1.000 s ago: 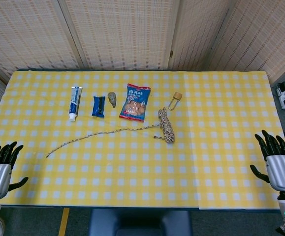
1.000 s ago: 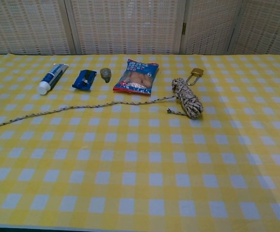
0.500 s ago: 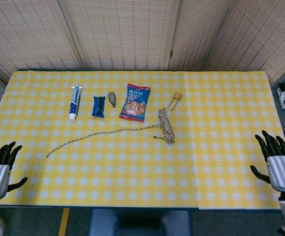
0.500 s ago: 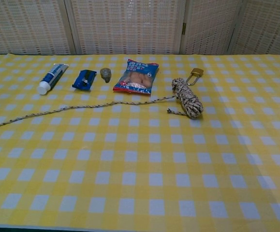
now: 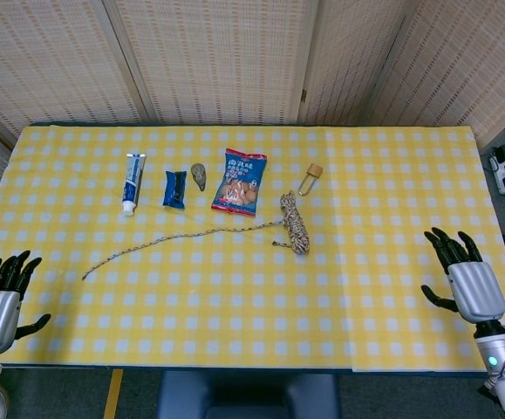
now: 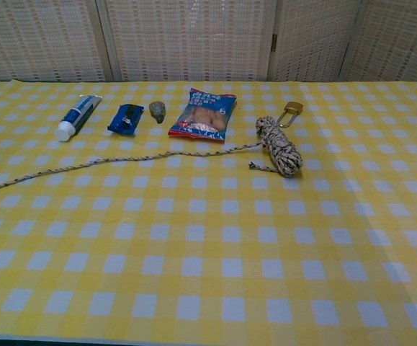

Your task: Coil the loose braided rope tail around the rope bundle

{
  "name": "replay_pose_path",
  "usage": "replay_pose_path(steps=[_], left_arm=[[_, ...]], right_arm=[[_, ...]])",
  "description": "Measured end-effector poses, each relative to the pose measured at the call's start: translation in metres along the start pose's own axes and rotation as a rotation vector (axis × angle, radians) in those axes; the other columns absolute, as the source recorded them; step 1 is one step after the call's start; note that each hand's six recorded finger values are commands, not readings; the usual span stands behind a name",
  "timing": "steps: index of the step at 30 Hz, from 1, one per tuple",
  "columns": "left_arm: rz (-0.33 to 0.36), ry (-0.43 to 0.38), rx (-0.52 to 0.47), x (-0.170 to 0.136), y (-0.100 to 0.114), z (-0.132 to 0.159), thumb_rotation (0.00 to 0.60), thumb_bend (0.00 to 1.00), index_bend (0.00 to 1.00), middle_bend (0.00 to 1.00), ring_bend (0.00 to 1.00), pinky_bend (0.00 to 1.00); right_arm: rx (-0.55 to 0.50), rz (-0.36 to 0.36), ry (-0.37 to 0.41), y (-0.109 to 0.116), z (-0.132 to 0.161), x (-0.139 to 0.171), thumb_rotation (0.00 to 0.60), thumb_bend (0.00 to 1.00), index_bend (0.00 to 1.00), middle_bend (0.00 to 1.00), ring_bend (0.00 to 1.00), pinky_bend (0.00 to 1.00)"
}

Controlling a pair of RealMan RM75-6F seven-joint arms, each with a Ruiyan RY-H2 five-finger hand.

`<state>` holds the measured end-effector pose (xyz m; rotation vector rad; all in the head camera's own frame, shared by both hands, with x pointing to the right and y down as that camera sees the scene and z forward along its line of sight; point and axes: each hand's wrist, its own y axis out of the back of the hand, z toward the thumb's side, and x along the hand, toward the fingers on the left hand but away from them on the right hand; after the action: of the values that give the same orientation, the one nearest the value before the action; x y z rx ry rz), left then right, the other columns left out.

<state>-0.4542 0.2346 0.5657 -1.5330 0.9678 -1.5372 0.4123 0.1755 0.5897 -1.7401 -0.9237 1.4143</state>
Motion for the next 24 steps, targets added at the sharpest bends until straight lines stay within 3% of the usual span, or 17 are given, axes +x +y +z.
replay_pose_path(steps=[7, 10, 17, 24], left_arm=[[0.000, -0.001, 0.000, -0.002, 0.001, 0.000, 0.600, 0.18, 0.15, 0.09, 0.09, 0.00], [0.000, -0.003, -0.001, -0.003, 0.001, 0.001, 0.600, 0.18, 0.15, 0.09, 0.09, 0.00], [-0.004, -0.004, -0.005, -0.005, 0.000, 0.001, 0.600, 0.18, 0.15, 0.09, 0.09, 0.00], [-0.007, -0.011, -0.010, -0.005, -0.001, 0.002, 0.600, 0.18, 0.15, 0.09, 0.09, 0.00]], right_arm=[[-0.081, 0.143, 0.085, -0.016, 0.028, -0.039, 0.600, 0.72, 0.00, 0.18, 0.18, 0.00], [-0.127, 0.208, 0.117, -0.024, 0.042, -0.056, 0.600, 0.80, 0.00, 0.18, 0.18, 0.00], [-0.245, 0.354, 0.159, -0.049, 0.072, -0.096, 0.600, 0.84, 0.00, 0.18, 0.18, 0.00], [-0.324, 0.421, 0.169, -0.072, 0.091, -0.127, 0.600, 0.84, 0.00, 0.19, 0.20, 0.00]])
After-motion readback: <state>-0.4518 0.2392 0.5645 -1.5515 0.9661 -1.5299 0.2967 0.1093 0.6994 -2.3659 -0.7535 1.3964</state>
